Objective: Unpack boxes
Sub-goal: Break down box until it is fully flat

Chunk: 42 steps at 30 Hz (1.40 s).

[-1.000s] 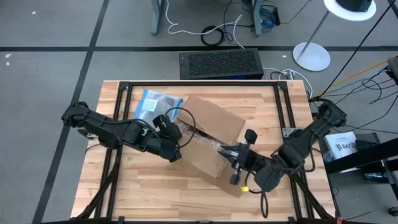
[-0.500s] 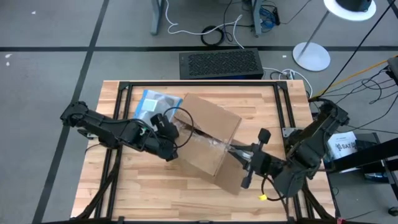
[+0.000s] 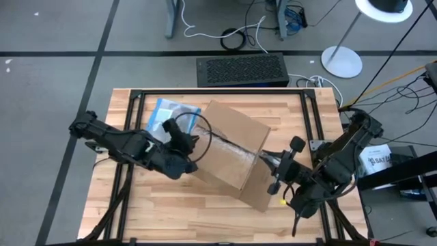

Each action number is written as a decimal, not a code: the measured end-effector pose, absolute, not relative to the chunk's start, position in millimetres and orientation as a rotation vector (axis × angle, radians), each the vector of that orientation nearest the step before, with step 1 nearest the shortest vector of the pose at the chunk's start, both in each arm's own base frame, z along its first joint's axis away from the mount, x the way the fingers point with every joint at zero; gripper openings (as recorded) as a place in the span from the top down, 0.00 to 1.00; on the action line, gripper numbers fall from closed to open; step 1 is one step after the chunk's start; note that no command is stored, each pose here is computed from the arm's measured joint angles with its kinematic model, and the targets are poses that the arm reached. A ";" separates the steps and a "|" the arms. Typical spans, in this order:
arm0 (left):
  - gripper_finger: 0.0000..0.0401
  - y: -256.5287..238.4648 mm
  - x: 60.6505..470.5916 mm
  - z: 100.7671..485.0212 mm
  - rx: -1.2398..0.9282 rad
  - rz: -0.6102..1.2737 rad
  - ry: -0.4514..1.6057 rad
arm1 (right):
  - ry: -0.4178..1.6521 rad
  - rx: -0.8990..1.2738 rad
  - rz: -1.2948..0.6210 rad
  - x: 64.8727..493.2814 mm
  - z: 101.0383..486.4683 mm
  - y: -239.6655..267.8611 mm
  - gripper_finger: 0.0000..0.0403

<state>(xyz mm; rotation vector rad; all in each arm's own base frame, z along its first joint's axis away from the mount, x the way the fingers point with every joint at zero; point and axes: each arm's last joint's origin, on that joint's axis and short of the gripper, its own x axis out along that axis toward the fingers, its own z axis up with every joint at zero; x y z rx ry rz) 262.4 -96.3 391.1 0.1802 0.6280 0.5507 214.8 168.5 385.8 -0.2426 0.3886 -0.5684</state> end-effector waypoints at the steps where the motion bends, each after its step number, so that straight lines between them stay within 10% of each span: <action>1: 0.94 -97.5 263.0 391.9 0.151 0.522 0.629 | 0.398 -0.246 -0.578 213.2 384.7 166.2 0.84; 15: 0.94 -124.7 300.6 342.9 0.181 0.491 0.763 | 0.485 -0.256 -0.762 203.3 376.6 128.7 0.84; 42: 0.94 -149.5 252.1 381.7 0.145 0.569 0.622 | 0.578 -0.266 -1.030 257.1 383.0 36.9 0.84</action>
